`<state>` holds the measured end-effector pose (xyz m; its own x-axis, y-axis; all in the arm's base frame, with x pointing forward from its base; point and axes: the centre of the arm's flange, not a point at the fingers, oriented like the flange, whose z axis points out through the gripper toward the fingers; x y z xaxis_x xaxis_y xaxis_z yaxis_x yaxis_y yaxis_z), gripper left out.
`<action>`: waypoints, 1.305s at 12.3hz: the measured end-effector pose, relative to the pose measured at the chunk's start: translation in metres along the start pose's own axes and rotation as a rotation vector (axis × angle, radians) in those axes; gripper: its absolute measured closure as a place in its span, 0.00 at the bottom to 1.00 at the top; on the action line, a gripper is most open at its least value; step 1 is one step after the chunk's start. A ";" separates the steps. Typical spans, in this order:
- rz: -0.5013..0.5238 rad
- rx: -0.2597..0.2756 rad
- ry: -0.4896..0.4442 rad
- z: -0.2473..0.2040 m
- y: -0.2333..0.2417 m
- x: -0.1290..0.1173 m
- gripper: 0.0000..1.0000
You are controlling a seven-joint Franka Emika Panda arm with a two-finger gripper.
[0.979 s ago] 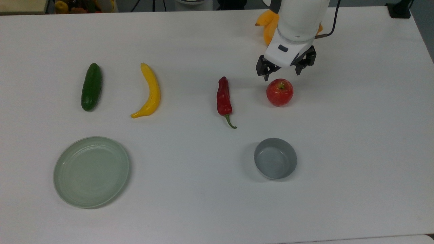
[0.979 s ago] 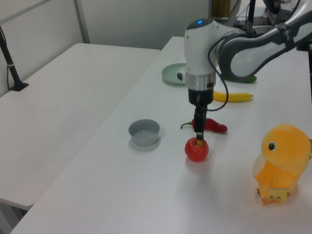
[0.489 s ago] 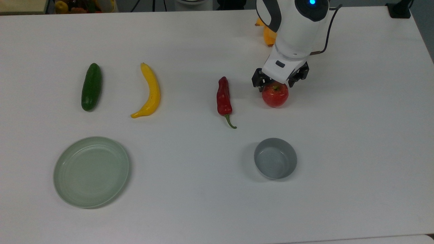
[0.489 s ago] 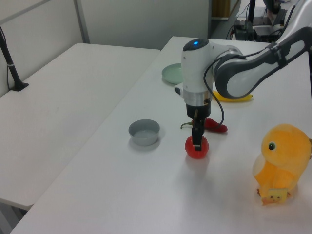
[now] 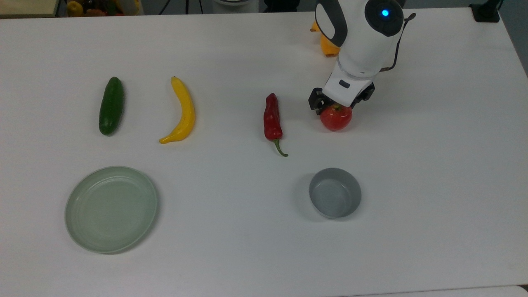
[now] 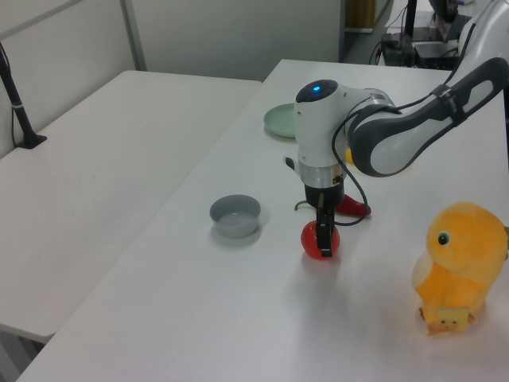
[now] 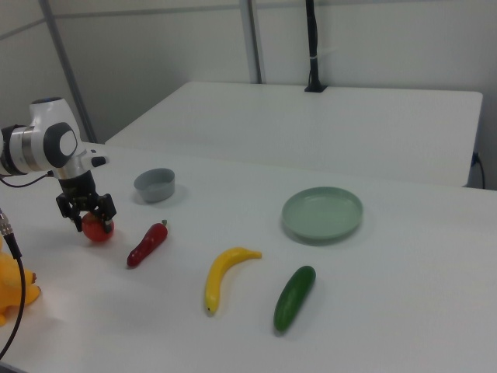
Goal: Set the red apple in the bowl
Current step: 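Lift the red apple and carry it over the grey bowl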
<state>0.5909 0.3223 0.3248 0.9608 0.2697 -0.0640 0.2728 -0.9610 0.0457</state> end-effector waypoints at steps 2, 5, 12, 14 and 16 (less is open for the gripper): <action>-0.003 -0.002 0.004 -0.002 -0.001 0.000 0.23; 0.000 0.003 0.023 -0.011 0.000 0.004 0.25; 0.127 0.041 0.229 -0.103 0.078 0.049 0.25; 0.139 0.053 0.286 -0.109 0.085 0.066 0.25; 0.142 0.061 0.315 -0.106 0.083 0.086 0.25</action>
<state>0.7017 0.2719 0.4291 0.9595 0.1296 0.2503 0.1410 -0.9896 -0.0281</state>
